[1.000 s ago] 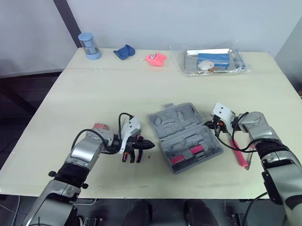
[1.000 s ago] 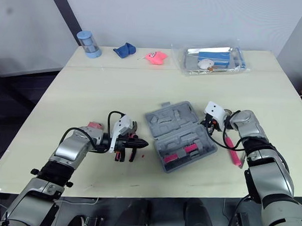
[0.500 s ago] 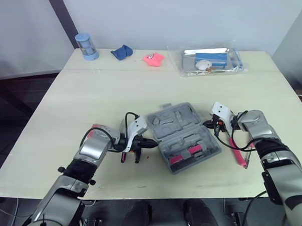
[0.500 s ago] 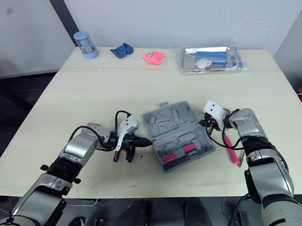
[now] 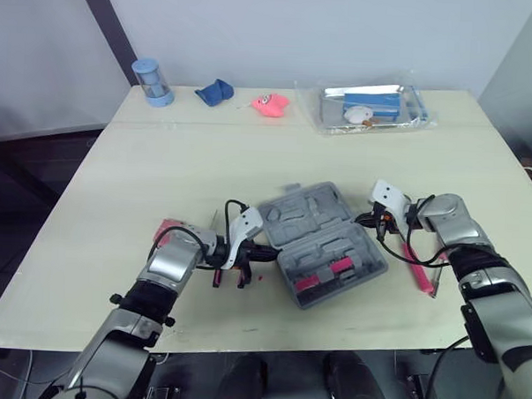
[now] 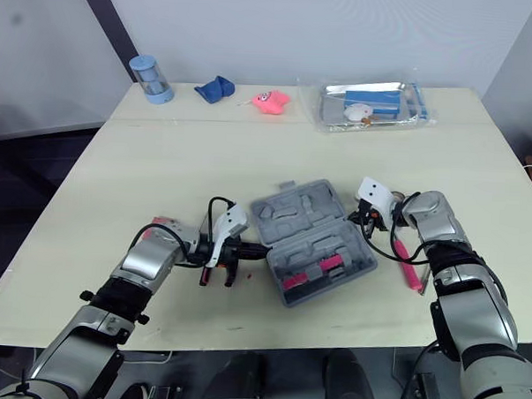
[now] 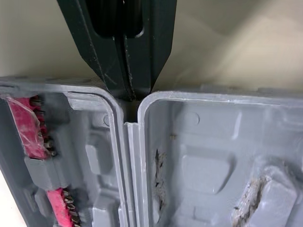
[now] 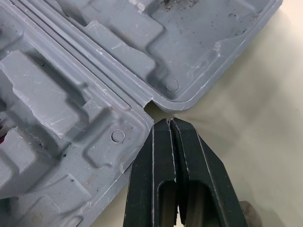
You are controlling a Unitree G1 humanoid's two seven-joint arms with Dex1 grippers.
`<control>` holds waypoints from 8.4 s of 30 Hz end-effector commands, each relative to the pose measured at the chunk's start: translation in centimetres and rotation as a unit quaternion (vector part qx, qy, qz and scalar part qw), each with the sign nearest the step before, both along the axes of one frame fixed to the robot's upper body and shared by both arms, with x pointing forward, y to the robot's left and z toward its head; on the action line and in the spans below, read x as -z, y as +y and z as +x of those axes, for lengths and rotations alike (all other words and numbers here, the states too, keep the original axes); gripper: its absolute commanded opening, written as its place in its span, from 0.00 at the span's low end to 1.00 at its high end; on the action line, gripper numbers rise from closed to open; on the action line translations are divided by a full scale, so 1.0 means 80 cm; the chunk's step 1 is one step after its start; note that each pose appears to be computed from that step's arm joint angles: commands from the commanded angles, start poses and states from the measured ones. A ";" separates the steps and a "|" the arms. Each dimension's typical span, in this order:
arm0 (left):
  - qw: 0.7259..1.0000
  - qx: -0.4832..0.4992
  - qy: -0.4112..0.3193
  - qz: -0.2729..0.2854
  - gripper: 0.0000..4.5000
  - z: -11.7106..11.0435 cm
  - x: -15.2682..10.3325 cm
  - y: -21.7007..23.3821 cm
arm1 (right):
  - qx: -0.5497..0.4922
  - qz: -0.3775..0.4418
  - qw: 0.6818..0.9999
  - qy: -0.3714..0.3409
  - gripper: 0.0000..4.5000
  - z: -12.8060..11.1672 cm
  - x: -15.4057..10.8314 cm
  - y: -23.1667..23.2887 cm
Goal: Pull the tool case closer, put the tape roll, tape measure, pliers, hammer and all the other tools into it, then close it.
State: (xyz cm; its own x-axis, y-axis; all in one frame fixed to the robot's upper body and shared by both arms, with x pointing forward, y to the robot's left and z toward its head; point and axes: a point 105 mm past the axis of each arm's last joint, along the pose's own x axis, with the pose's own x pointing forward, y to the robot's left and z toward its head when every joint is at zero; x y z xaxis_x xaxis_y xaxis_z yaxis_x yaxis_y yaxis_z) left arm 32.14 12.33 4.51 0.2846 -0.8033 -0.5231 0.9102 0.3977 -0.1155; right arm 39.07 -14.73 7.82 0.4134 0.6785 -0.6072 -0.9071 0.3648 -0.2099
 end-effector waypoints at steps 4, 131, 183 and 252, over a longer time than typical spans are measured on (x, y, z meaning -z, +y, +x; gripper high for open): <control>1.000 -0.006 -0.013 0.000 0.00 0.005 -0.002 0.002 | -0.033 0.018 0.999 0.014 0.01 -0.011 -0.005 0.012; 0.944 -0.294 -0.132 -0.067 0.46 -0.136 -0.067 0.229 | 0.334 0.200 0.916 -0.101 0.00 -0.247 -0.009 -0.220; 0.956 -0.073 -0.218 -0.183 1.00 -0.120 -0.158 0.058 | 0.237 -0.050 0.968 0.057 0.97 0.030 -0.063 -0.120; 0.963 -0.034 -0.212 -0.163 1.00 -0.127 -0.154 0.077 | -0.104 -0.216 0.968 0.071 0.00 -0.040 -0.075 -0.058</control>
State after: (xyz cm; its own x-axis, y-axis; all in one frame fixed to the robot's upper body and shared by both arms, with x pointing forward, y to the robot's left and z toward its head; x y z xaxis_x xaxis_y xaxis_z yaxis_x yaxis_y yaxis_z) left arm 22.13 18.10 16.18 0.4749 -0.8768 -0.0751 0.8789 0.4683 0.0902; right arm 36.18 -20.48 12.49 0.1856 0.4063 -0.8947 -0.9792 0.1525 -0.1339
